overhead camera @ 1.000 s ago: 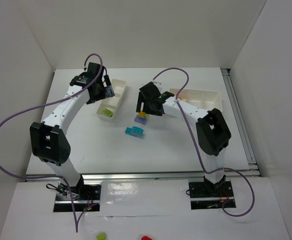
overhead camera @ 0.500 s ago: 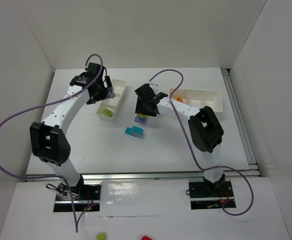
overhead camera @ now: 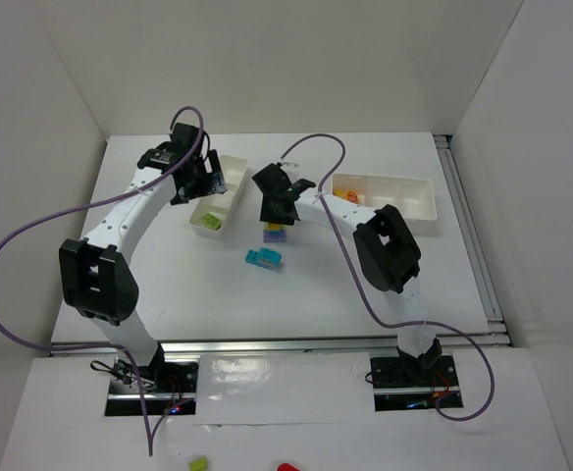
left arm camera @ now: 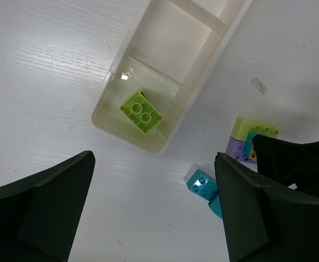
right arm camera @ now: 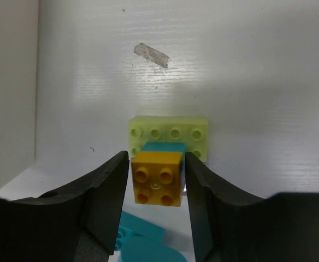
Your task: Sort the legos into containers by color
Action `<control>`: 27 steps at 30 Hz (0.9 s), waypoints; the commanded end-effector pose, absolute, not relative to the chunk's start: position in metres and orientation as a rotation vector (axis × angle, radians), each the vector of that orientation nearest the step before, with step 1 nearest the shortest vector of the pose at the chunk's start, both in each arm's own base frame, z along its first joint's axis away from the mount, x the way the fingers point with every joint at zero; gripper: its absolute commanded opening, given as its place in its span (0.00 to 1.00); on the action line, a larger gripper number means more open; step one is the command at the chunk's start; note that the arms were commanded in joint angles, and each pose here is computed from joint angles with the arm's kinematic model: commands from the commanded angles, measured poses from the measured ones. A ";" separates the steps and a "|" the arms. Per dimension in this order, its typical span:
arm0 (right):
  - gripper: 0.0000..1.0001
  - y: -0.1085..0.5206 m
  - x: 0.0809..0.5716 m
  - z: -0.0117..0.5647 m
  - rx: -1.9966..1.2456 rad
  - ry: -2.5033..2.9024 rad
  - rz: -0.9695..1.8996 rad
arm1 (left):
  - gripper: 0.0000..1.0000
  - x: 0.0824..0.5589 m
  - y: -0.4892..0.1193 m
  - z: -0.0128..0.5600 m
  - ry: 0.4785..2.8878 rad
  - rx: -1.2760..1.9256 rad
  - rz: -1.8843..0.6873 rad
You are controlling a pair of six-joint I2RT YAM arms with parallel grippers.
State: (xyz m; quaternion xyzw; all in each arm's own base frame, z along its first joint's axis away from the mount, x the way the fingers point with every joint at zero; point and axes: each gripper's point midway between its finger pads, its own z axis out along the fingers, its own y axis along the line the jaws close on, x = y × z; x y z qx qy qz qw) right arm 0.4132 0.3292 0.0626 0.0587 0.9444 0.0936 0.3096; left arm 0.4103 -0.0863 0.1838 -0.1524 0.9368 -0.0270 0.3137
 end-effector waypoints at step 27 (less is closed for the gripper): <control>0.37 0.295 0.394 0.198 -0.184 2.222 0.933 | 1.00 0.387 -0.204 0.220 2.359 0.271 -1.015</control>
